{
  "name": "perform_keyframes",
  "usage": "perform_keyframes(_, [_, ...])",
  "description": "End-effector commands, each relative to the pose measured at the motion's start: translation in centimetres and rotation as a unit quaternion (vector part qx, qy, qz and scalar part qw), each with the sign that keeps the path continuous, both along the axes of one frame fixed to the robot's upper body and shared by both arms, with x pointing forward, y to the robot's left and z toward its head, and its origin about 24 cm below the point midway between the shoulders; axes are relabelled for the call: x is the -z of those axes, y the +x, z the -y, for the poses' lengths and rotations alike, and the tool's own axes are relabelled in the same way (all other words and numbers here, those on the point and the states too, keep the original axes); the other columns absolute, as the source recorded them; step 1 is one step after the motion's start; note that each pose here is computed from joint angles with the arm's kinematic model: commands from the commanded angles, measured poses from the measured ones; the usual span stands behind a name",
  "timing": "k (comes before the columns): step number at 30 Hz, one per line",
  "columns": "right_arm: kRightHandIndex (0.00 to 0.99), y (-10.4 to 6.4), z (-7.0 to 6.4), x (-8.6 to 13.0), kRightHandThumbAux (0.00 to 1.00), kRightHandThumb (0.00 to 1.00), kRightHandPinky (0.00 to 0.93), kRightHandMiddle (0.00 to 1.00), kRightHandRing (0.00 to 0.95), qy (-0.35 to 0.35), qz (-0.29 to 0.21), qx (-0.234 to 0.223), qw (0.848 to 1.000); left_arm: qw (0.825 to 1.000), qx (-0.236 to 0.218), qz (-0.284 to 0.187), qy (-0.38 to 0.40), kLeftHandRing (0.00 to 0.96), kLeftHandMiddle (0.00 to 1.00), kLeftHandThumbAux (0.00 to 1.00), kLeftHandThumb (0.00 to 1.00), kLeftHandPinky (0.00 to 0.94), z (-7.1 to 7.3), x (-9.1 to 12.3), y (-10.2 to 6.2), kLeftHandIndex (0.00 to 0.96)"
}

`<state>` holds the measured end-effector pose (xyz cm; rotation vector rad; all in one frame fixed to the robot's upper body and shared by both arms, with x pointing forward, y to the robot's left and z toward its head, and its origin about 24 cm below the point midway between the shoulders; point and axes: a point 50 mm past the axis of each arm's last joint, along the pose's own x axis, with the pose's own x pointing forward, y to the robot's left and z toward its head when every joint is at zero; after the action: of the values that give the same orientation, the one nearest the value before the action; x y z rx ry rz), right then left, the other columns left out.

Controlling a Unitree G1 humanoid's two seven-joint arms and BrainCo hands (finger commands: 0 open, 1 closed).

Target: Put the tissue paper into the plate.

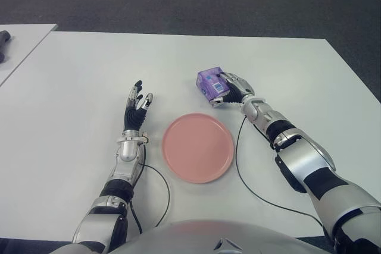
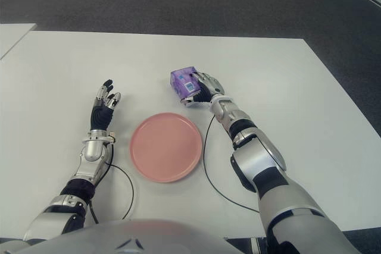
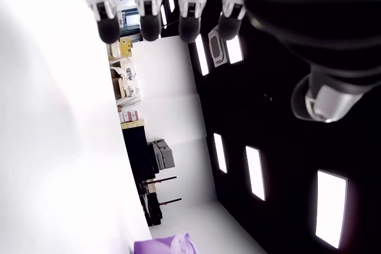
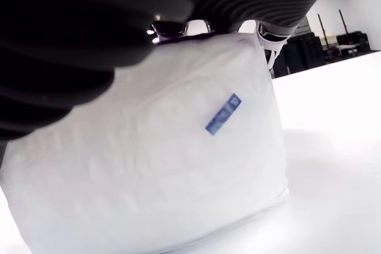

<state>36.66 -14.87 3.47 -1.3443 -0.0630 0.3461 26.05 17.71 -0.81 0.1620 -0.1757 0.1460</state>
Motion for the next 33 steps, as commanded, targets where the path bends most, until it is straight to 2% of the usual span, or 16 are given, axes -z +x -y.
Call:
perform_keyframes(1, [0.0,-1.8,1.0,3.0,0.431,0.048,0.0,0.028,0.0,-0.043,-0.058,0.001,0.997,0.999,0.004,-0.045,-0.005,0.0,0.0,0.386,0.0,0.0,0.0,1.8,-1.3,0.0])
perform_keyframes(14, [0.0,-2.1,1.4,3.2,0.45,0.047,0.0,0.022,0.0,-0.101,-0.031,-0.036,0.994,0.999,0.004,-0.044,-0.007,0.0,0.0,0.393,0.0,0.0,0.2,1.6,-1.3,0.0])
perform_keyframes(16, [0.0,-2.2,1.8,3.0,0.449,0.04,0.0,0.02,0.0,-0.113,-0.024,-0.047,0.992,0.999,0.003,-0.043,-0.008,0.0,0.0,0.393,0.0,0.0,0.3,1.6,-1.3,0.0])
perform_keyframes(20, [0.0,-2.2,3.5,2.1,0.449,0.025,0.0,0.017,0.0,-0.139,0.001,-0.076,0.987,0.999,0.0,-0.046,-0.008,0.0,0.0,0.383,0.0,0.0,0.4,1.7,-1.3,0.0])
perform_keyframes(31, [0.0,-1.8,5.4,-0.7,0.479,0.0,0.0,0.028,0.0,-0.186,0.065,-0.146,0.969,0.999,0.001,-0.048,-0.01,0.0,0.0,0.386,0.0,0.0,0.5,1.7,-1.3,0.0])
perform_keyframes(33, [0.0,-2.0,6.1,-1.3,0.483,0.0,0.0,0.028,0.0,-0.2,0.082,-0.162,0.963,0.999,0.003,-0.047,-0.011,0.0,0.0,0.391,0.0,0.0,0.6,1.6,-1.3,0.0])
